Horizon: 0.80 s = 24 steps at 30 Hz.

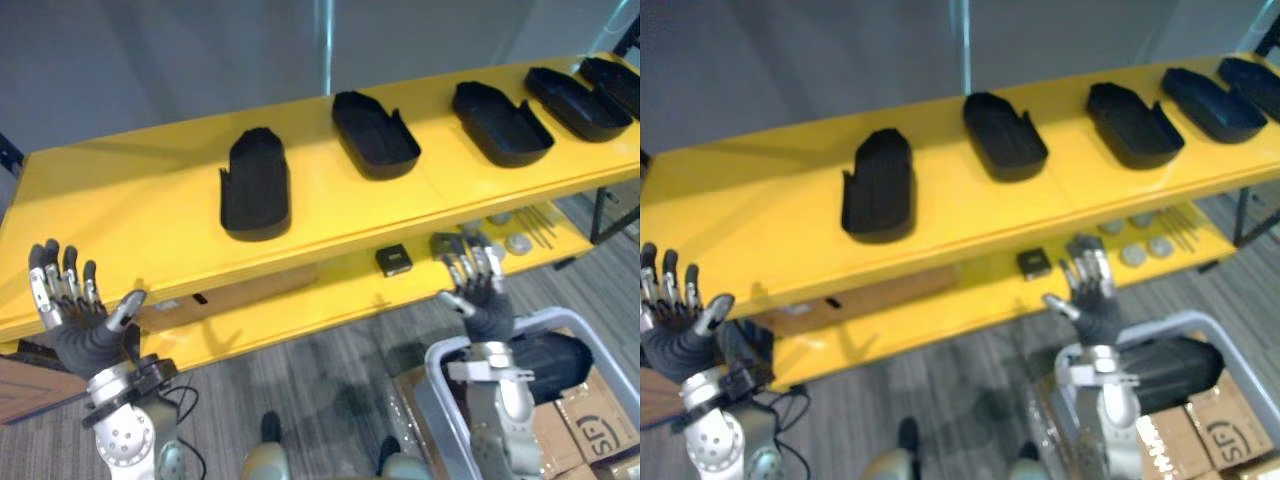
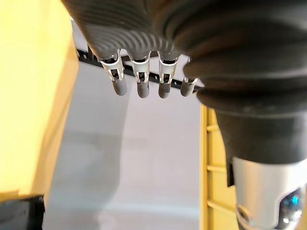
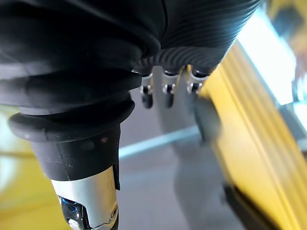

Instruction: Walk over and take plastic housings, then place them on the shelf

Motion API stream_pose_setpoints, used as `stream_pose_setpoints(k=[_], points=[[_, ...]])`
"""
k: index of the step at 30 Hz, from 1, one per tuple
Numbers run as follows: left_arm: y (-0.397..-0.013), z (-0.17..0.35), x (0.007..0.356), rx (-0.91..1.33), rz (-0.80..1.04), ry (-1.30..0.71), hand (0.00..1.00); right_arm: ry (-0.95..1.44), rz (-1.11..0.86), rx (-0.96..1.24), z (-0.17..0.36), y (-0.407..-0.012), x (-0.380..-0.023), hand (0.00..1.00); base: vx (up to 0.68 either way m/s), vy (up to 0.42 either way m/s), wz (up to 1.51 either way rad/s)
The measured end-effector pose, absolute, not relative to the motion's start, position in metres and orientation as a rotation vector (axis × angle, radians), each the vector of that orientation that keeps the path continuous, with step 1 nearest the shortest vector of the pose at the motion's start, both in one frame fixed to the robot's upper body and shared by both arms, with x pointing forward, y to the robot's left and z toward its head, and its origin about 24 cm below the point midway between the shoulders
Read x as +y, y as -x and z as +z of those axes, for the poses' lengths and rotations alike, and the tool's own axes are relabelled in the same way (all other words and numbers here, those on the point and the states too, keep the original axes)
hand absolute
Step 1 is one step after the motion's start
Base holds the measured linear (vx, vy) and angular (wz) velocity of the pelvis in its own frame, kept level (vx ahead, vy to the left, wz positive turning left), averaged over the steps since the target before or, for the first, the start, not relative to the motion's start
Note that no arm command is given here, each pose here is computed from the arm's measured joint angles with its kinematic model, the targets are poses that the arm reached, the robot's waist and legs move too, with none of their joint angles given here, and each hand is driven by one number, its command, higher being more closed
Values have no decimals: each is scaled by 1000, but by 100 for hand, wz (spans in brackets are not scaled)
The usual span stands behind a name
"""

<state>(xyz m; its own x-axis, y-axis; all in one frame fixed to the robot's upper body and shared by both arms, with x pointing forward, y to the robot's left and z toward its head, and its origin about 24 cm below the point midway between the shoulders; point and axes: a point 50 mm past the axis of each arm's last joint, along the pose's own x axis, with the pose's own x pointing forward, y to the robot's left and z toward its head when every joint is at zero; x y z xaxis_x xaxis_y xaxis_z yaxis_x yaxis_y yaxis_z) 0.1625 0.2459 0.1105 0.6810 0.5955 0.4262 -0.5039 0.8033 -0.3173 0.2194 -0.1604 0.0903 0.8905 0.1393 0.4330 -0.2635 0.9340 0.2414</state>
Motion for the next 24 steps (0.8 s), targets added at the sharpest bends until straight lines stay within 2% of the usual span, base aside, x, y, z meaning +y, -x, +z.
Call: stream_pose_setpoints(k=[6,10,14,18,24], points=[[-160,100,248,-462,633,165,0,-255,422,-508,116,-237,-134,0,25,-4,16],[-156,97,250,-444,635,154,0,-216,540,-466,114,-244,-116,0,17,-2,23],[-160,90,250,-412,618,148,0,-158,570,-388,102,-258,-104,0,-41,18,8],[-163,90,254,-396,586,109,0,-121,553,-315,92,-276,-103,0,-39,2,5],[-168,90,251,-394,564,118,0,-53,535,-227,72,-281,-106,0,-14,-9,3]])
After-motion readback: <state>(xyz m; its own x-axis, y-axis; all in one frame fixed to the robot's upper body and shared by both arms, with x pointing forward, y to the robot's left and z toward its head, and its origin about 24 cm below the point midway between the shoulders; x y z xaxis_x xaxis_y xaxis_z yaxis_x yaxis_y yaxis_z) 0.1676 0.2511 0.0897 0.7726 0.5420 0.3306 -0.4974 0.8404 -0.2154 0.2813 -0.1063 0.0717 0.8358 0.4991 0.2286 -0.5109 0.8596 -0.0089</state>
